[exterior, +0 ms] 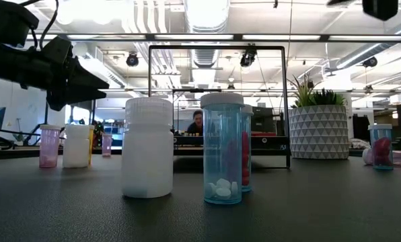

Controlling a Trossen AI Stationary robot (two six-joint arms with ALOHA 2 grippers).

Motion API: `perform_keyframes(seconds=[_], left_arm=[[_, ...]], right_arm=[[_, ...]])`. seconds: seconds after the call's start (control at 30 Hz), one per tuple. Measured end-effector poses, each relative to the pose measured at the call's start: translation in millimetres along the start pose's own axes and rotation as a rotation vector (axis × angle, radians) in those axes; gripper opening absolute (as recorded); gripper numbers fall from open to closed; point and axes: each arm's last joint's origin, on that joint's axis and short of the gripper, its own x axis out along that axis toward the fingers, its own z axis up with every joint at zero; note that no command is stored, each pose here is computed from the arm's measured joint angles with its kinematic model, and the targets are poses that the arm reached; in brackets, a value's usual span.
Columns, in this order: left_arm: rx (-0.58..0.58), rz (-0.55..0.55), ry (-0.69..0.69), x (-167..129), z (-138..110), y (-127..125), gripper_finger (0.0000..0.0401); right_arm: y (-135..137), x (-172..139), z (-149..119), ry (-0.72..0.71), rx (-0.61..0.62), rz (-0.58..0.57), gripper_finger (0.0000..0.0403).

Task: Pick and place medicine bottles onto shelf by color
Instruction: Put the top blue pill bottle on the shelf

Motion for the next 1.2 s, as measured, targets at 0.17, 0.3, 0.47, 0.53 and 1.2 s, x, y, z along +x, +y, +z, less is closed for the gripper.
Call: perform_keyframes(seconds=[0.17, 0.3, 0.47, 0.53, 1.2], left_arm=[[0.000, 0.000, 0.000, 0, 0, 0, 0.0173], [0.000, 0.000, 0.000, 0, 0, 0, 0.0173], [0.001, 0.001, 0.001, 0, 0, 0, 0.0173], [0.000, 0.001, 0.001, 0, 0, 0, 0.0173], [0.000, 0.000, 0.000, 0, 0, 0, 0.0173]], right_arm=[[-4, 31, 7, 0.257, 0.023, -0.165, 0.0098], [-11, 51, 8, 0.434, 0.056, -0.308, 0.0098], [-13, 73, 2, 0.565, 0.174, -0.449, 0.0098], [-14, 74, 1, 0.578, 0.192, -0.494, 0.0098], [-20, 92, -24, 0.628, 0.362, -0.646, 0.0098]])
